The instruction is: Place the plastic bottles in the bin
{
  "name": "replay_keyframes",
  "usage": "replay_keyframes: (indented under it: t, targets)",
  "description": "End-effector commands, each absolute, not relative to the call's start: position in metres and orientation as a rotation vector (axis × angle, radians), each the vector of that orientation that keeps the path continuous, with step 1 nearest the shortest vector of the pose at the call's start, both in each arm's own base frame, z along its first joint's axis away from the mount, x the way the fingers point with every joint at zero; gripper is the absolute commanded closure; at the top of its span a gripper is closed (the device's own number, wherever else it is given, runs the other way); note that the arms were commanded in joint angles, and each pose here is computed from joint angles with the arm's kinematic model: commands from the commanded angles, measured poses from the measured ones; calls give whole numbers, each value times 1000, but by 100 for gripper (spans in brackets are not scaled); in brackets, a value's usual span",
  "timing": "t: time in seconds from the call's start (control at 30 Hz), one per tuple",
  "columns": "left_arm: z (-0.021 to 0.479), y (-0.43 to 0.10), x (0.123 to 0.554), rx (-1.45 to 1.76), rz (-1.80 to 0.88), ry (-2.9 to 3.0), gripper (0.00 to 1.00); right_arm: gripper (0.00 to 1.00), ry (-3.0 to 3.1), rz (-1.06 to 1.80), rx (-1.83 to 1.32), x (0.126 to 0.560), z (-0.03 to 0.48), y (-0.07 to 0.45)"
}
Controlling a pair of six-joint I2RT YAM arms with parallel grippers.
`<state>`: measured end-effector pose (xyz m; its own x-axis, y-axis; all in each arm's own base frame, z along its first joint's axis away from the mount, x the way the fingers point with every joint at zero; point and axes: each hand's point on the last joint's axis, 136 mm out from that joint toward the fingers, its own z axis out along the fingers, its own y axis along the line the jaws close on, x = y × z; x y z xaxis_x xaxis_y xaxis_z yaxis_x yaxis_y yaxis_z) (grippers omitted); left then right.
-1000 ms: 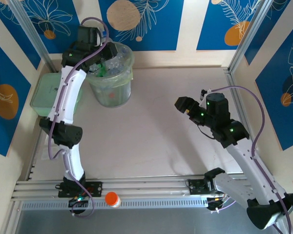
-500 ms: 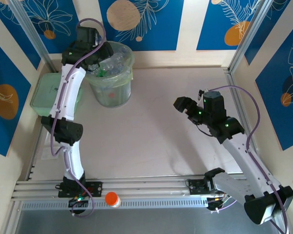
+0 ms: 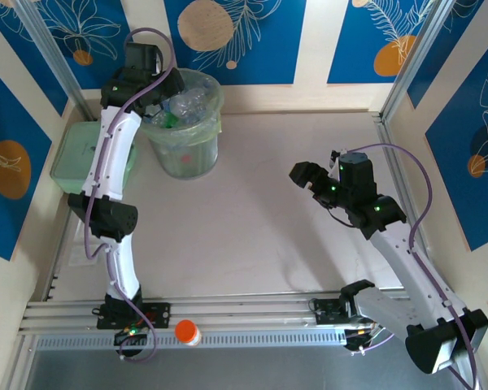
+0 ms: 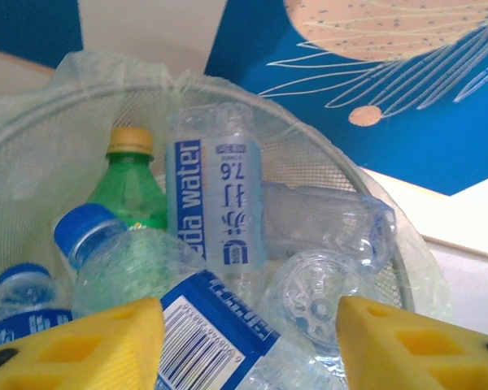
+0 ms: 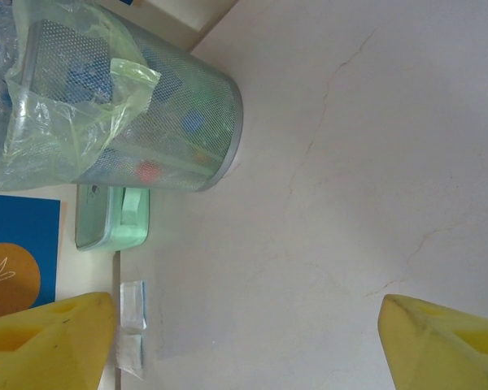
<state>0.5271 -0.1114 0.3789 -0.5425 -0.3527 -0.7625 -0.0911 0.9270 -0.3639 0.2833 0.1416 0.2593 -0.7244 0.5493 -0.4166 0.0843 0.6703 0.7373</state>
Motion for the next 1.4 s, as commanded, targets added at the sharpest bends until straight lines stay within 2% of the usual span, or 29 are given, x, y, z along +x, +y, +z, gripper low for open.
replay_keyframes:
  t: [0.0,0.23,0.37,0.57,0.73,0.93,1.0,1.17,1.27,1.37]
  targets:
    - [416,-125,524,-184,-442,2044,49,16,2244,978,477,283,257,144]
    - [343,-142,547,-153,-467,2212,53,16,2275,952,482,287,242,142]
    - [327,-137,551,-170,-434,2242,54,16,2298,948,490,287,233,141]
    - [359,-142,541,-128,-499,2145,49,16,2276,964,467,290,245,141]
    - [413,-155,520,-30,-614,2013,34,15,2232,929,390,293,273,138]
    - [471,-158,466,68,-685,1827,17,1,2094,924,254,286,323,137]
    - [488,-164,436,157,-716,1742,2,1,2013,908,234,279,342,137]
    - [494,-183,360,319,-711,1617,1,1,1866,694,205,267,379,120]
    - [478,-198,315,461,-741,1578,1,1,1754,633,-14,257,396,129]
    - [451,-185,280,483,-667,1519,1,1,1691,515,-313,240,393,143]
